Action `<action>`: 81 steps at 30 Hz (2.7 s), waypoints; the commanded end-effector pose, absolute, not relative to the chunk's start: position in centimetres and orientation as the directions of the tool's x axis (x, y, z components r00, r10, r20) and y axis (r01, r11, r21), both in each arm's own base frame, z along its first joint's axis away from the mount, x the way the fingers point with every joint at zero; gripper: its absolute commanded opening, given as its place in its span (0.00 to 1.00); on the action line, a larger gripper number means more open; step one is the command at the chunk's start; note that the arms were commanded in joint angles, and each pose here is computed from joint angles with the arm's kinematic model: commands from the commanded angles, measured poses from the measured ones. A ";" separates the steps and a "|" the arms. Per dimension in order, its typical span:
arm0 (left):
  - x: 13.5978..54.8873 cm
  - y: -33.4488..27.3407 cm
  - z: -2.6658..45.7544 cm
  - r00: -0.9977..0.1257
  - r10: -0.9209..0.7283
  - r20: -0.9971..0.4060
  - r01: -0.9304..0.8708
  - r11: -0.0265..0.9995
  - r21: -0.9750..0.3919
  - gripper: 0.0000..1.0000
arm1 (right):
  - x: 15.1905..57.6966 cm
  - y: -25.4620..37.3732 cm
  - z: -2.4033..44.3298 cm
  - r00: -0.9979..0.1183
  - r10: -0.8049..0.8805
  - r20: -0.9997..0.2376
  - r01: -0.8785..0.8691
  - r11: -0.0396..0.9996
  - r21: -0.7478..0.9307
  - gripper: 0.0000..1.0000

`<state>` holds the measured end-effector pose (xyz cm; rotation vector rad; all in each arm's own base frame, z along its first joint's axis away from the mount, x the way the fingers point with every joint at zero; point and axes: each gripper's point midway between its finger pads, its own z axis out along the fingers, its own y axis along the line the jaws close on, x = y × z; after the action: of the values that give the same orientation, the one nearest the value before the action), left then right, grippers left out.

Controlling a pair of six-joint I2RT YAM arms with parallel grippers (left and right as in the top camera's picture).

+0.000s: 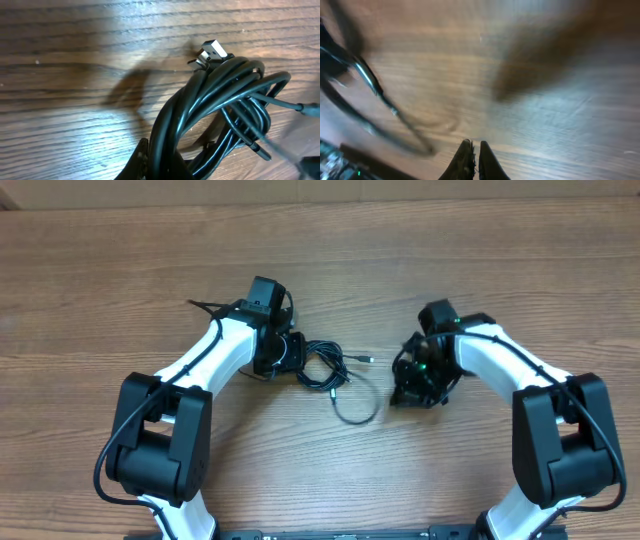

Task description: Untangle cables

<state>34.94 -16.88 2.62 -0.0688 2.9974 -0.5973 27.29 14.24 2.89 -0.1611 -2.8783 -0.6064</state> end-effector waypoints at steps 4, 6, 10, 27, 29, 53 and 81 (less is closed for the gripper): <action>35.3 -16.7 2.5 -0.994 -0.001 -0.108 0.038 0.929 -0.367 0.09 | 33.1 13.3 6.5 -0.998 0.053 -0.036 0.042 0.965 0.259 0.05; 35.3 -16.7 2.5 -0.993 0.025 -0.119 0.067 0.930 -0.363 0.11 | 32.8 13.8 6.4 -0.999 0.035 -0.037 0.024 0.967 0.254 0.10; 35.6 -15.8 2.3 -0.991 0.023 -0.135 0.065 0.948 -0.313 0.13 | 31.2 16.1 6.8 -1.000 -0.003 0.020 0.004 0.943 0.334 0.38; 36.1 -13.5 1.7 -0.987 -0.087 -0.137 -0.057 0.977 -0.207 0.13 | 24.5 23.2 0.8 -0.978 0.125 0.164 0.182 0.900 0.395 0.46; 36.1 -13.3 1.7 -0.987 -0.092 -0.135 -0.063 0.977 -0.203 0.14 | 24.4 22.9 0.5 -0.976 0.145 0.161 0.196 0.909 0.368 0.35; 35.6 -12.4 1.6 -0.991 -0.065 -0.113 -0.044 0.982 -0.186 0.24 | 31.7 15.3 2.4 -0.985 0.164 -0.048 0.148 0.959 0.241 0.27; 37.6 -14.2 5.4 -0.984 0.061 -0.168 0.128 0.897 -0.422 0.67 | 32.7 23.3 6.5 -0.991 -0.048 -0.128 -0.120 0.755 0.645 0.83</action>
<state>36.62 -13.70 4.18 0.1343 2.9540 -0.5737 32.17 22.43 4.87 0.1250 -3.0408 -1.0475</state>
